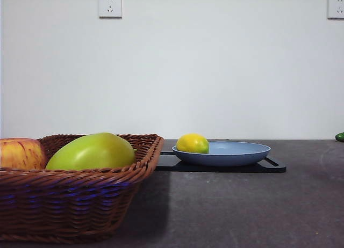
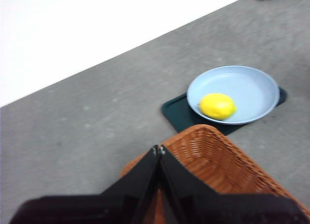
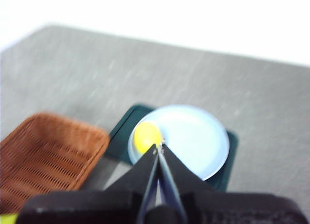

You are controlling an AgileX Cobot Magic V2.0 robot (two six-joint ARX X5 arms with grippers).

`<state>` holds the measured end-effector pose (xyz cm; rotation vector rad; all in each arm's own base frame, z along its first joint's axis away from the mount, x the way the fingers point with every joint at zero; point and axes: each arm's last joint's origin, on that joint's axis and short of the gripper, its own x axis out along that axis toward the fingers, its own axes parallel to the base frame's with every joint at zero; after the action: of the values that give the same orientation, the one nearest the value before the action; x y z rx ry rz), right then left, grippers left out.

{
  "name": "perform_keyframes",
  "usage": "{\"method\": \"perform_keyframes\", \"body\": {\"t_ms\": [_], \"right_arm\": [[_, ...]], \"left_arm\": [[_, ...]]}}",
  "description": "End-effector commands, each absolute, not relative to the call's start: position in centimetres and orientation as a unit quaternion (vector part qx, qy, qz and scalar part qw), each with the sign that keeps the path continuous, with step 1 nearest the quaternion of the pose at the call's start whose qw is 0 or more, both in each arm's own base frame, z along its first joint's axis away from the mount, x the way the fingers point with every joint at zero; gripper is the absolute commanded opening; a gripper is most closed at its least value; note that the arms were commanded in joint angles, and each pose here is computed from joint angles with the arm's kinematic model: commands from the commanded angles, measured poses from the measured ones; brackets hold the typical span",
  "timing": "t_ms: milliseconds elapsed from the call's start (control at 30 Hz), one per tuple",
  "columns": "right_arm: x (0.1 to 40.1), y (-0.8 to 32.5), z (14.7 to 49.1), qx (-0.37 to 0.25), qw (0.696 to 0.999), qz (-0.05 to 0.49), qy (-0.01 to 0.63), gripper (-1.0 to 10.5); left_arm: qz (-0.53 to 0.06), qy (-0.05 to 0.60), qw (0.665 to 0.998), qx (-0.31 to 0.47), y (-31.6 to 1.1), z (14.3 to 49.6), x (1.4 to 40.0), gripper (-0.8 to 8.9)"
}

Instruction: Take the lemon from the basket,put the lemon in the plate,hand out the plate

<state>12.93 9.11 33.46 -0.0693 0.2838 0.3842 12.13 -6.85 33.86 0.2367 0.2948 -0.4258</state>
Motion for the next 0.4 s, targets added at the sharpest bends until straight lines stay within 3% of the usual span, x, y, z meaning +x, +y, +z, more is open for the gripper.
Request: {"method": "perform_keyframes", "body": {"t_ms": [33,233,400], "right_arm": [[11.7,8.6,31.4,-0.023,0.977,0.179,0.115,0.0],[10.1,7.3,27.4,0.0,0.979,0.182,0.093,0.0],[9.8,7.0,27.4,0.026,0.98,0.179,0.083,0.0]], "left_arm": [[-0.221,0.128,0.964,0.075,-6.7,31.8,11.7,0.05],[-0.231,0.093,0.968,-0.005,-6.4,28.0,11.0,0.05],[-0.227,0.09,0.969,-0.028,-6.4,27.5,11.0,0.06]]}}
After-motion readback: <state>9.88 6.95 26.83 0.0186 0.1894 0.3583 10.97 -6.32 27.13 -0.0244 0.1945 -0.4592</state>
